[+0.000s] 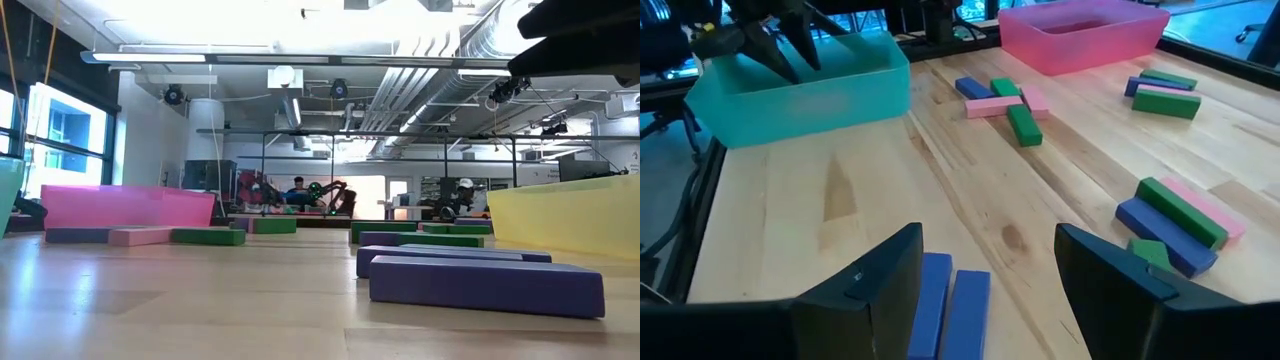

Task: Sort blocks
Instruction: Put the green block into the pink bin

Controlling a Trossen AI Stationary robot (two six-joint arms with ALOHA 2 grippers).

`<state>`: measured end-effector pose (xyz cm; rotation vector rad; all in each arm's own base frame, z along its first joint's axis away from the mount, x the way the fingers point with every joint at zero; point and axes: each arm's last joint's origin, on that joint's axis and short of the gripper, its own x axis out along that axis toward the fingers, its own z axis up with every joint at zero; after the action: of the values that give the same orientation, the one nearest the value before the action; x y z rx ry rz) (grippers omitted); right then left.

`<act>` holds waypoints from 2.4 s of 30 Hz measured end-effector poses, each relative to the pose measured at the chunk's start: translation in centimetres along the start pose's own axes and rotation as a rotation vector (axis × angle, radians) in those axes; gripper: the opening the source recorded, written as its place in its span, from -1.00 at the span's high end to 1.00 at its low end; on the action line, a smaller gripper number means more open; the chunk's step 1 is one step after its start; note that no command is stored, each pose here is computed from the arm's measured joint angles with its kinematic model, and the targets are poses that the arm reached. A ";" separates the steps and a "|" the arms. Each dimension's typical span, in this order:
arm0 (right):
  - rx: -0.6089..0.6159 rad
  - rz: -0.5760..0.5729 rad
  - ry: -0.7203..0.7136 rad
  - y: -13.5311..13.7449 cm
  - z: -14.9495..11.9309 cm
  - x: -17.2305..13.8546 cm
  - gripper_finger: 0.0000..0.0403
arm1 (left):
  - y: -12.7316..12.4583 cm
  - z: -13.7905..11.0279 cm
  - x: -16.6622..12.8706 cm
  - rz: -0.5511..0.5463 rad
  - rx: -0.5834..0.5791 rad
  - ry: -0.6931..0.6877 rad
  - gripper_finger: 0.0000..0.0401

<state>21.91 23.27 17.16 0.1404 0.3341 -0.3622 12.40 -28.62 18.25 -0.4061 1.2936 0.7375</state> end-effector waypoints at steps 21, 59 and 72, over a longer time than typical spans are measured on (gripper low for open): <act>-0.003 0.014 -0.004 0.2 0.1 0.0 -0.06 | -2.6 18.1 -0.6 -0.107 0.578 -0.470 0.11; 0.094 0.042 -0.014 0.6 0.4 0.0 -0.06 | 3.7 30.3 13.8 -0.145 1.040 0.031 0.17; 0.082 0.037 -0.021 0.6 0.5 0.0 -0.06 | 2.7 30.1 10.8 -0.165 0.915 -0.156 0.67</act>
<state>22.22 23.72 17.66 0.2225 0.2954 -0.3407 33.05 -4.21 15.76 0.2815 1.2897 -0.0084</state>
